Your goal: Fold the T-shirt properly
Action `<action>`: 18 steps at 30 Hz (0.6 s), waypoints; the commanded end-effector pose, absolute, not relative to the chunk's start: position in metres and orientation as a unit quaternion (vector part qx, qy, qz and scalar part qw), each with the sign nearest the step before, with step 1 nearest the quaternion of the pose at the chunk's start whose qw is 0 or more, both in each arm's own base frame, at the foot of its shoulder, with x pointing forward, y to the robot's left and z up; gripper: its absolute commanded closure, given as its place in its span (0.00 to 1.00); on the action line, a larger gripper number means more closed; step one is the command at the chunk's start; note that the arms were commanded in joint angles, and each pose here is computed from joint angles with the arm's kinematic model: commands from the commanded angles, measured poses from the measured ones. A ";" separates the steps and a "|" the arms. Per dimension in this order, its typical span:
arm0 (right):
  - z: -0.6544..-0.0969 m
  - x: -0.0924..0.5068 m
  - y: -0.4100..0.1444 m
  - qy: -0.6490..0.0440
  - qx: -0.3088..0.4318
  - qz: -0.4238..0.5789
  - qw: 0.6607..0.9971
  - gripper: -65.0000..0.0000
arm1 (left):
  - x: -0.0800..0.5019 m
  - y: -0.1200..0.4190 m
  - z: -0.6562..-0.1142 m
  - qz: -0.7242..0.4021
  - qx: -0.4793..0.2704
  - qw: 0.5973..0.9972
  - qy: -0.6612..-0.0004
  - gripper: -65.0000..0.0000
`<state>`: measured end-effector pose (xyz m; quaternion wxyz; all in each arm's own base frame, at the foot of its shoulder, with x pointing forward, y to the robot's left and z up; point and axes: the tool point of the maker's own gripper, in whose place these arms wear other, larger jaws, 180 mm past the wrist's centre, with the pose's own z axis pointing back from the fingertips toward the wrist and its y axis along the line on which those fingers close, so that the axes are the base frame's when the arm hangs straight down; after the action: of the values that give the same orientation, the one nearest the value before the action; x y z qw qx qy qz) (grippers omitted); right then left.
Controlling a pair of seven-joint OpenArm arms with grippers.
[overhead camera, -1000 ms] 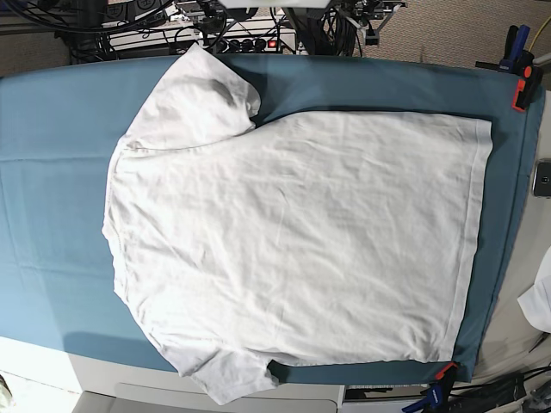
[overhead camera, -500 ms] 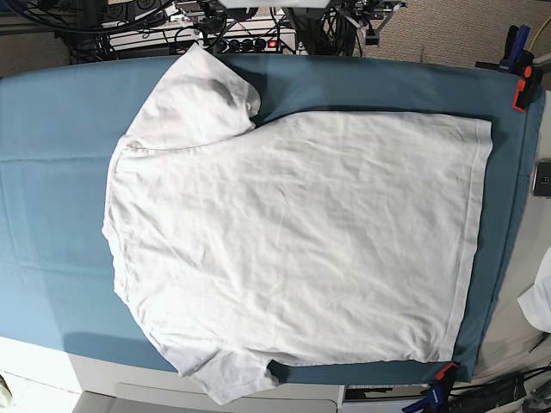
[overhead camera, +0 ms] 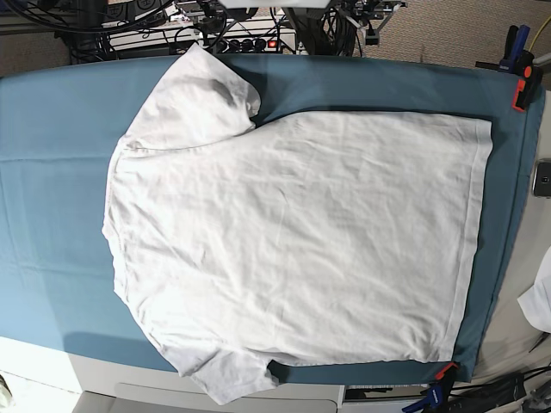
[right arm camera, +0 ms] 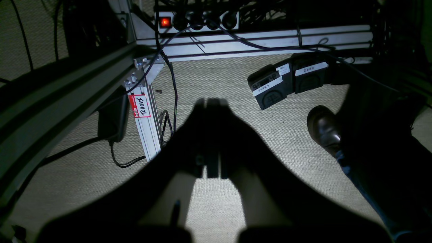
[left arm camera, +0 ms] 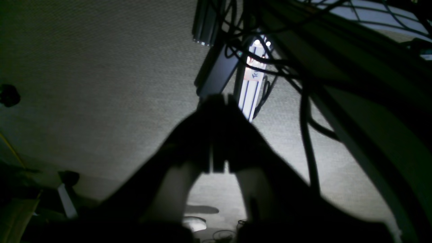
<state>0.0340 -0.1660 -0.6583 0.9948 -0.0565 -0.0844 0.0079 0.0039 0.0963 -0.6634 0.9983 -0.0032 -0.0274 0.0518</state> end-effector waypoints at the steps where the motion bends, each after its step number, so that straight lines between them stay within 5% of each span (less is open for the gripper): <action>1: -0.657 0.037 -0.168 -0.093 -0.061 0.010 0.994 1.00 | 0.003 0.093 -0.663 0.053 -0.005 0.998 -0.029 1.00; 18: -0.613 -0.007 -0.292 -0.102 -0.210 0.041 0.972 1.00 | -0.082 0.149 -0.629 0.045 0.028 0.999 -0.007 1.00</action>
<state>-0.0065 -0.2830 -0.6162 0.9738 -0.2011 -0.0991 0.0393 -0.0783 0.1435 -0.6297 0.9985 0.0231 -0.0076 0.0481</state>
